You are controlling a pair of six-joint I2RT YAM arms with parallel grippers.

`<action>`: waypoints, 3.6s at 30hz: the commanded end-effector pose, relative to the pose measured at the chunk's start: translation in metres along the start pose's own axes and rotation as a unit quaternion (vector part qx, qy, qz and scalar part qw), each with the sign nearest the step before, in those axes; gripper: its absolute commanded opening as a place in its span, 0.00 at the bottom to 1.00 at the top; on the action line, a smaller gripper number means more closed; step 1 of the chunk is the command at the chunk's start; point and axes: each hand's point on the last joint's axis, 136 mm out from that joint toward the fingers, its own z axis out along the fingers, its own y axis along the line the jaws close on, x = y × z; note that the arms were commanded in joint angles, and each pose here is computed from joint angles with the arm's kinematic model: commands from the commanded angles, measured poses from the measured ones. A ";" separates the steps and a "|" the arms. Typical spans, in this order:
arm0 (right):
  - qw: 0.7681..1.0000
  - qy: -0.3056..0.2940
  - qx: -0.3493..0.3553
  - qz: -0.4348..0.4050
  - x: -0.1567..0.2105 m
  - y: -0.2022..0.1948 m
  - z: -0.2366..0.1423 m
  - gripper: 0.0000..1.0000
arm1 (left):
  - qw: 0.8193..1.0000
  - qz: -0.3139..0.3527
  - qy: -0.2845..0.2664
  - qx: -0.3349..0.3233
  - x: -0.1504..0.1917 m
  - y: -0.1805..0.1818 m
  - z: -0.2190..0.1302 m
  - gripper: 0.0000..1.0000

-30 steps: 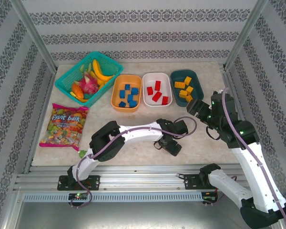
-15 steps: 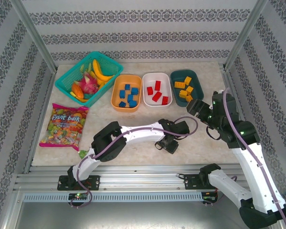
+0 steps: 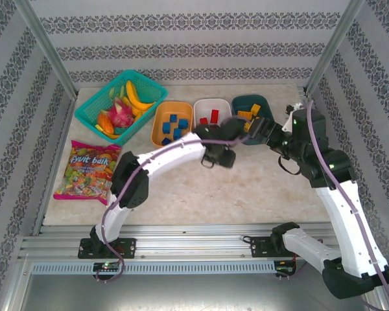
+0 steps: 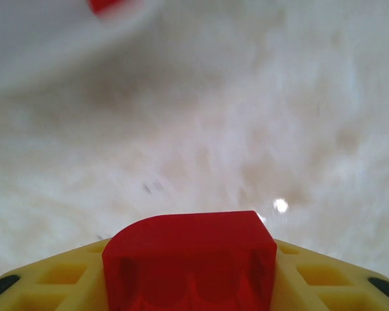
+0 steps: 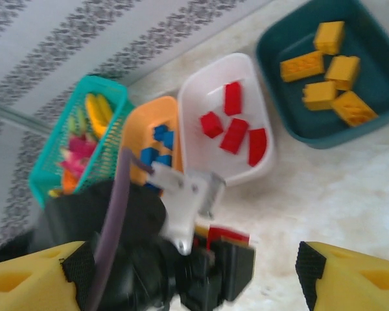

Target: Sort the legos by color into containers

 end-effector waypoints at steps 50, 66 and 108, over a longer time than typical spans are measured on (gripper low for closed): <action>0.992 0.045 -0.031 0.109 0.010 -0.037 0.108 0.80 | 0.960 -0.155 -0.139 0.185 -0.175 0.069 0.121 0.65; 0.996 0.040 -0.015 0.081 0.007 -0.044 0.101 0.80 | 0.958 -0.174 -0.181 0.139 -0.191 0.072 0.011 0.76; 0.912 -0.148 0.259 -0.282 0.032 -0.193 0.146 0.98 | 0.875 -0.130 -0.300 -0.357 0.119 0.382 -0.115 1.00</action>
